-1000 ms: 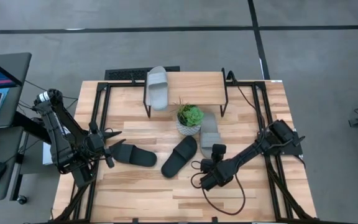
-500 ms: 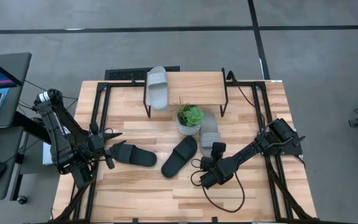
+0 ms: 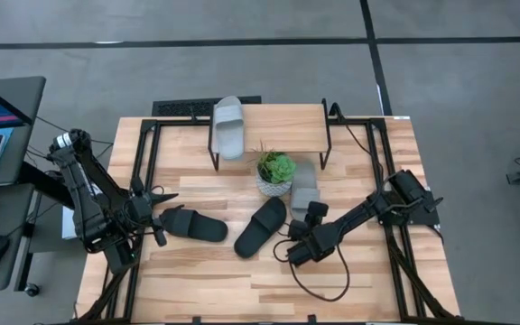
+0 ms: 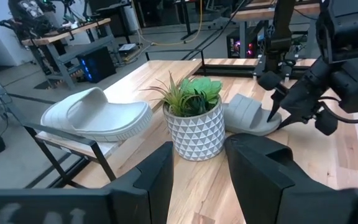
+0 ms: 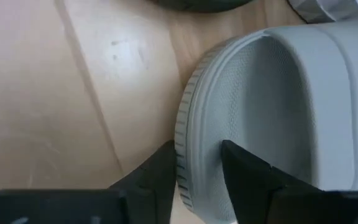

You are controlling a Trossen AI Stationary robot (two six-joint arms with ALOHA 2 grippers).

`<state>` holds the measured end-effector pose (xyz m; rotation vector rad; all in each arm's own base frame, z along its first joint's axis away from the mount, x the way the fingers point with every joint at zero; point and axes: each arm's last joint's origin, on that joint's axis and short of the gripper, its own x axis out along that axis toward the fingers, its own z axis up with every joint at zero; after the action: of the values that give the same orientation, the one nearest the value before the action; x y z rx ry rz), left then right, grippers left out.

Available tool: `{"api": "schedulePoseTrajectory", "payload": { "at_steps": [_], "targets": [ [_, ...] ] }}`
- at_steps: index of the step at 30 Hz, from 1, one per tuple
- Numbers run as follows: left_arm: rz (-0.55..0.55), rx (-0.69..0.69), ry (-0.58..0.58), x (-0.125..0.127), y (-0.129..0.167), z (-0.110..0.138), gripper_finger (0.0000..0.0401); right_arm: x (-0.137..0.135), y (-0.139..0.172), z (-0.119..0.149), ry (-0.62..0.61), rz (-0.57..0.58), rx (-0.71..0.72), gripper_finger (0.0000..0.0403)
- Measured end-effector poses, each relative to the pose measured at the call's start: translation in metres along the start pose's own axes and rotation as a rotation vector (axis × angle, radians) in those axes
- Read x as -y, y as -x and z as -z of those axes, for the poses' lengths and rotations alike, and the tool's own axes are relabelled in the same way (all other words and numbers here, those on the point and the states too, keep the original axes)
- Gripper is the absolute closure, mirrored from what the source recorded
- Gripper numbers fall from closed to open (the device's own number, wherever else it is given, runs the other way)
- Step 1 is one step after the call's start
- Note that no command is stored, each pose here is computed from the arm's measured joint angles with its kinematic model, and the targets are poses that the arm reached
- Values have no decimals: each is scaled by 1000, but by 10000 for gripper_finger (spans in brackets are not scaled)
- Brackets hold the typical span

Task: Pick and place slides into the shelf
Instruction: Put the gray slide on the shelf

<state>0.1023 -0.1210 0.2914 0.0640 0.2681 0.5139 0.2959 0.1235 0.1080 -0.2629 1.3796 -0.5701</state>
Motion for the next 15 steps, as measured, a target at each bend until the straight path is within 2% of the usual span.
{"api": "schedulePoseTrajectory", "payload": {
  "at_steps": [4, 11, 15],
  "targets": [
    [2, 0, 6, 1, 0, 0, 260, 0, -3, 2, -64, -46, -28, 377],
    [4, -5, 11, 1, 0, 0, 260, -2, 0, 5, -150, -65, -58, 382],
    [4, -4, 11, 1, 0, 0, 260, -5, 3, 9, -158, -66, -59, 382]
  ]
}}
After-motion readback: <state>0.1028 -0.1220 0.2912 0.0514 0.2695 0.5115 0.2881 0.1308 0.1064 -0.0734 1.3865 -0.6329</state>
